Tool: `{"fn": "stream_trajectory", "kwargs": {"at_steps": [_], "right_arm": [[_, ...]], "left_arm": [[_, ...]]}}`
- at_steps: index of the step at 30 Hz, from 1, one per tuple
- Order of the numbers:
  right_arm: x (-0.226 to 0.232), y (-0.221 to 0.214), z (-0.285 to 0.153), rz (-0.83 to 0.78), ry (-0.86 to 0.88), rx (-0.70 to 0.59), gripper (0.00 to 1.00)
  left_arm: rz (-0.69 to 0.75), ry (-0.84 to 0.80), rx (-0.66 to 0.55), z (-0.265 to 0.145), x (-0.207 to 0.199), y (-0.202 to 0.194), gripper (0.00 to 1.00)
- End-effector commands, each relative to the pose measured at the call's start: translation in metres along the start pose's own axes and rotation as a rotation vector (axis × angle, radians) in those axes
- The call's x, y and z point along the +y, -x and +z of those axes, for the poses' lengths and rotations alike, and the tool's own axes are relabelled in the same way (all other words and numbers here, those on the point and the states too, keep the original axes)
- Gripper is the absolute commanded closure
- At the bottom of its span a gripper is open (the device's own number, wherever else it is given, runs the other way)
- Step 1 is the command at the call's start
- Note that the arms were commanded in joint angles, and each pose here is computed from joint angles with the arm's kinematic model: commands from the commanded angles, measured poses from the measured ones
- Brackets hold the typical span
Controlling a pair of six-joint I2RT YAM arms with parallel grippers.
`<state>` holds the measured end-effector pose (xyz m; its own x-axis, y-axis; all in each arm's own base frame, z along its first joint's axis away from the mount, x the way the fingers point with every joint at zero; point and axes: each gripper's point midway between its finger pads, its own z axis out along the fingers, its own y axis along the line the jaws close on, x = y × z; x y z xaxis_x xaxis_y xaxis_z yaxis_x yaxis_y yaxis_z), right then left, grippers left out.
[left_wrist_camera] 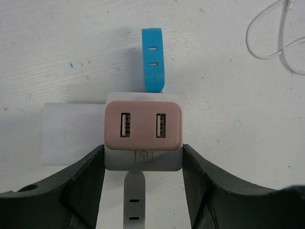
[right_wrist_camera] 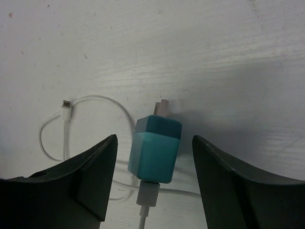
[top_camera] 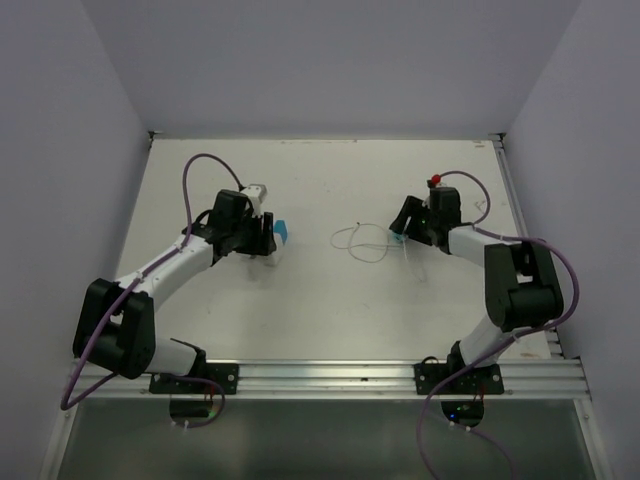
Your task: Pull the plug off the socket
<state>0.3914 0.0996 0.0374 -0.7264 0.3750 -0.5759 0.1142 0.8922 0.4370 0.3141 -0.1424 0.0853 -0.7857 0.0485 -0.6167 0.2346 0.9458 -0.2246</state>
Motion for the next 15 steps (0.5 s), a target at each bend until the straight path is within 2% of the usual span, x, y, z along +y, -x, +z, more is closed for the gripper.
{"fn": "stream_trajectory", "kwargs": {"at_steps": [1,4,7,15], "right_arm": [[0.011,0.016,-0.010,-0.020,0.041,-0.058,0.30],[0.010,0.021,-0.024,-0.048,0.014,-0.066,0.18],[0.017,0.033,-0.039,-0.077,0.024,-0.098,0.12],[0.051,0.034,-0.080,-0.188,0.101,-0.138,0.09]], "left_arm": [[0.054,-0.096,-0.136,-0.012,-0.020,0.035,1.00],[0.064,-0.116,-0.131,-0.011,-0.024,0.035,1.00],[0.073,-0.119,-0.132,-0.011,-0.024,0.037,1.00],[0.039,-0.126,-0.139,-0.008,-0.026,0.039,1.00]]}}
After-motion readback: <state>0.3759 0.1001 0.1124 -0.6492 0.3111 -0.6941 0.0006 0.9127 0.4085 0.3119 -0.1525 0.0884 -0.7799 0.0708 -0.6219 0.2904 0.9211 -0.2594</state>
